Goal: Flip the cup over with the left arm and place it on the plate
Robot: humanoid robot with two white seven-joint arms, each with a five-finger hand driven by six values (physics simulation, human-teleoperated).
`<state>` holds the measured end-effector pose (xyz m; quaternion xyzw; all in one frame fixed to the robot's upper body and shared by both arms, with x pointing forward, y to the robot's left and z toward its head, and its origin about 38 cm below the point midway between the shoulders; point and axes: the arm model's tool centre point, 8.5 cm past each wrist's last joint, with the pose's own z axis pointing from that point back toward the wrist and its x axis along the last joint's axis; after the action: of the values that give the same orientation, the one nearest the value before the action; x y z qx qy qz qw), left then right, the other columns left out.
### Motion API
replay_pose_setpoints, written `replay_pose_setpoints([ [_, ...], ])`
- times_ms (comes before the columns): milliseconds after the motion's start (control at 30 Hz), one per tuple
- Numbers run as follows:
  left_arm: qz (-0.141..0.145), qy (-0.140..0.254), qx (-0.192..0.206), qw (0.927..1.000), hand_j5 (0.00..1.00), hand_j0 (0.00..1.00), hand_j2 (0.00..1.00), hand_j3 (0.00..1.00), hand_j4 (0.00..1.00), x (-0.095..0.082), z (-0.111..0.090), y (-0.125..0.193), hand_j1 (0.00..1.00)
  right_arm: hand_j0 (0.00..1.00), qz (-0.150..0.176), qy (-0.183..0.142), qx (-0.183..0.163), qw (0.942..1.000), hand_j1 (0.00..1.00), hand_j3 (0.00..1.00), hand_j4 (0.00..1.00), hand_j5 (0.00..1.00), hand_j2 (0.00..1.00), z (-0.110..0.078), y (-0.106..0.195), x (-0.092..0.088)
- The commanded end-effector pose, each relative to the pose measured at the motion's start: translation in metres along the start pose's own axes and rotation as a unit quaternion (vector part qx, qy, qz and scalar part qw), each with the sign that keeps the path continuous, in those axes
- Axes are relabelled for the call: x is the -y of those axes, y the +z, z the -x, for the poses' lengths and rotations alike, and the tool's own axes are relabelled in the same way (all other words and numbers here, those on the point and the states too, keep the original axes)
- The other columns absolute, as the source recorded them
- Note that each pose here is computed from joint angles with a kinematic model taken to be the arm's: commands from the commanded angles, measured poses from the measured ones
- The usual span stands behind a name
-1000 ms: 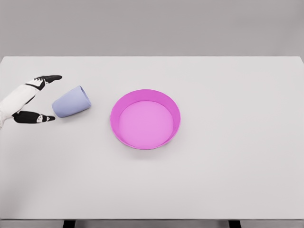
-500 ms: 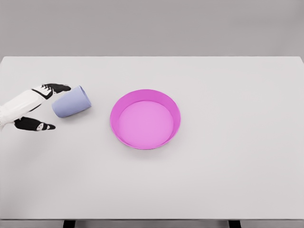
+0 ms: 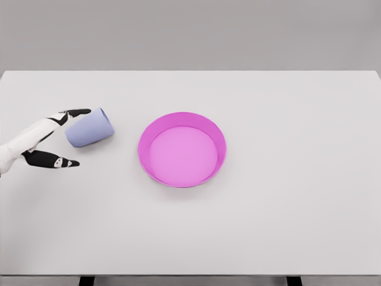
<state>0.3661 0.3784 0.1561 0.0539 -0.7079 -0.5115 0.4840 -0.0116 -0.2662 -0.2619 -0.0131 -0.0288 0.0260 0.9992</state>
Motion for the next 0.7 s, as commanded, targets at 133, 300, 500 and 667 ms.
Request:
replay_pose_setpoints([
  [133, -0.019, 0.048, 0.005, 0.9987, 1.0, 1.0, 1.0, 1.0, 1.0, 0.002, 0.0, -0.008, 1.0, 1.0, 0.0, 0.0, 0.0, 1.0, 1.0, 1.0, 1.0, 1.0, 1.0, 0.0, 0.0, 0.0],
  [300, -0.034, 0.088, -0.055, 0.9941, 1.0, 1.0, 1.0, 1.0, 1.0, 0.005, 0.02, -0.012, 1.0, 1.0, 0.0, 0.0, 0.0, 1.0, 1.0, 1.0, 1.0, 1.0, 1.0, 0.0, 0.0, 0.0],
  [500, 0.026, 0.131, -0.124, 0.9833, 1.0, 1.0, 1.0, 1.0, 1.0, 0.014, 0.031, -0.023, 1.0, 1.0, 0.0, 0.0, 0.0, 1.0, 1.0, 1.0, 1.0, 1.0, 1.0, 0.0, 0.0, 0.0],
  [667, 0.018, 0.123, -0.126, 0.9842, 1.0, 1.0, 1.0, 1.0, 1.0, 0.0, 0.029, -0.029, 1.0, 1.0, 0.0, 0.0, 0.0, 1.0, 1.0, 1.0, 1.0, 1.0, 1.0, 0.0, 0.0, 0.0],
])
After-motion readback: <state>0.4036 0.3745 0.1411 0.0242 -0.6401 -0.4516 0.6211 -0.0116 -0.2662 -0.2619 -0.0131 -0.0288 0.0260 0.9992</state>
